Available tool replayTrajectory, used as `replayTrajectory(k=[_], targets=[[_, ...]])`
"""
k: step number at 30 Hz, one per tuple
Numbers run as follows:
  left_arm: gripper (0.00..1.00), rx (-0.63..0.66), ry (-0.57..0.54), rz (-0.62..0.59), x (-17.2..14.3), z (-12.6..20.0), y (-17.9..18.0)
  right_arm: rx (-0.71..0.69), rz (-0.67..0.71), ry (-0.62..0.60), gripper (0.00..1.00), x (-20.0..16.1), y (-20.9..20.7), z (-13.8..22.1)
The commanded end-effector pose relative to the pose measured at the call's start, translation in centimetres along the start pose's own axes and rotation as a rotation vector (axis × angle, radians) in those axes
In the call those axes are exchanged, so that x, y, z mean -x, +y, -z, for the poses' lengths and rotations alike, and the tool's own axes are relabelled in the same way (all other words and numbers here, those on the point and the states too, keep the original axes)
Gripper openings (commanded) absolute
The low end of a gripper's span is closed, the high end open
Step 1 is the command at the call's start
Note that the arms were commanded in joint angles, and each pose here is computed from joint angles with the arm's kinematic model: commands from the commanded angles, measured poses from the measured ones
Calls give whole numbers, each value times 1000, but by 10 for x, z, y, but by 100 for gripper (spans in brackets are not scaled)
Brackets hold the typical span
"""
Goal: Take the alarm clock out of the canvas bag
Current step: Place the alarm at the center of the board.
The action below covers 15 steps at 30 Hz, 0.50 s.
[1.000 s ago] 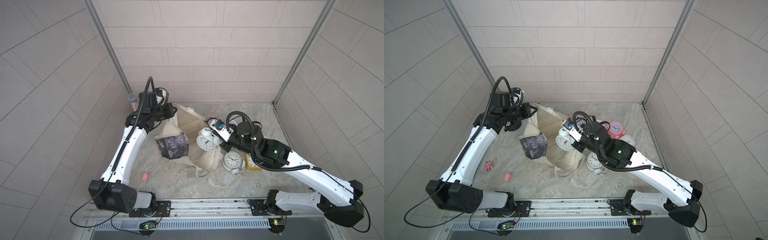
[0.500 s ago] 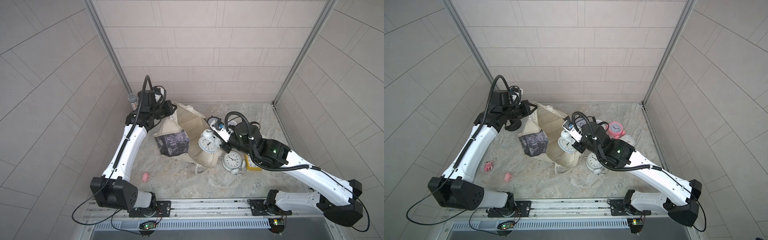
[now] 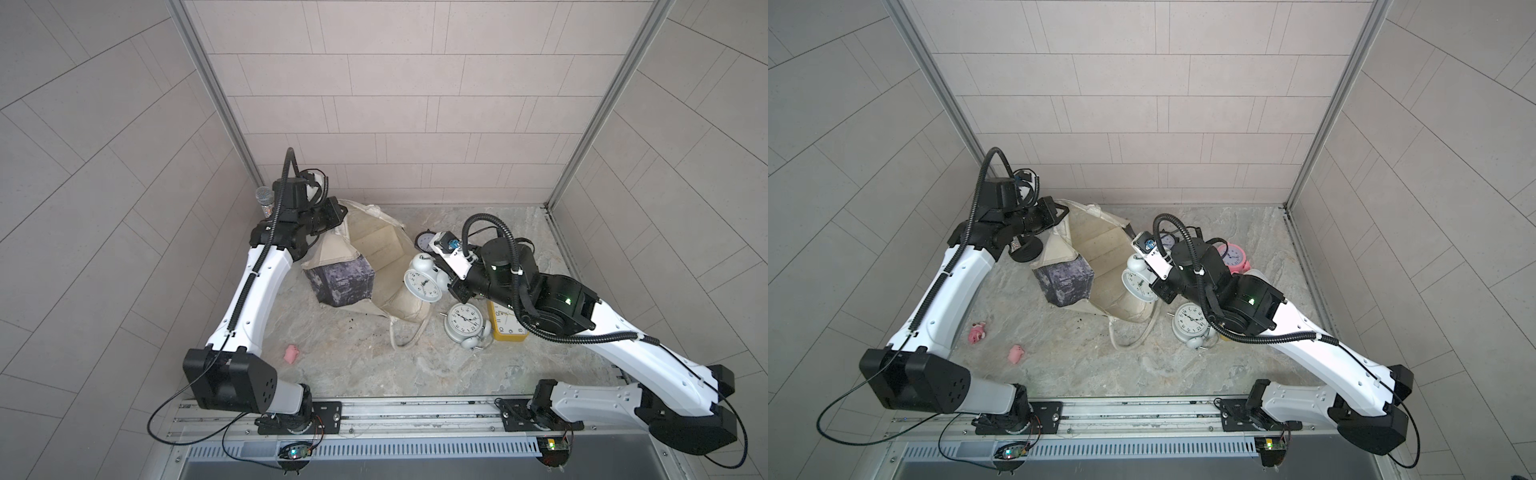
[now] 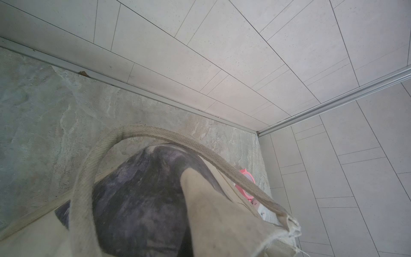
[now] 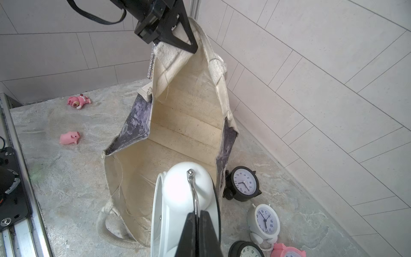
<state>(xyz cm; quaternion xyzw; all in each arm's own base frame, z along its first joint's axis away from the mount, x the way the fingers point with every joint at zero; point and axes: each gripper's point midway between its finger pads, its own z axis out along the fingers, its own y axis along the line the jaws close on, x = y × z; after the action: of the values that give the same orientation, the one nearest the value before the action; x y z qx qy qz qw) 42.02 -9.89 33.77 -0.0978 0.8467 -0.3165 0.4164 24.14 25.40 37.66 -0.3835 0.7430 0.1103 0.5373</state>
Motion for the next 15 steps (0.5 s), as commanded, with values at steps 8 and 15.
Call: replayTrajectory(k=[8, 15], targets=[[0, 18, -138, -17, 42, 17, -4, -30, -73, -33, 0, 2, -12, 33], [0, 23, -155, -1, 47, 22, 0, -24, -94, 21, 0, -26, -7, 34]])
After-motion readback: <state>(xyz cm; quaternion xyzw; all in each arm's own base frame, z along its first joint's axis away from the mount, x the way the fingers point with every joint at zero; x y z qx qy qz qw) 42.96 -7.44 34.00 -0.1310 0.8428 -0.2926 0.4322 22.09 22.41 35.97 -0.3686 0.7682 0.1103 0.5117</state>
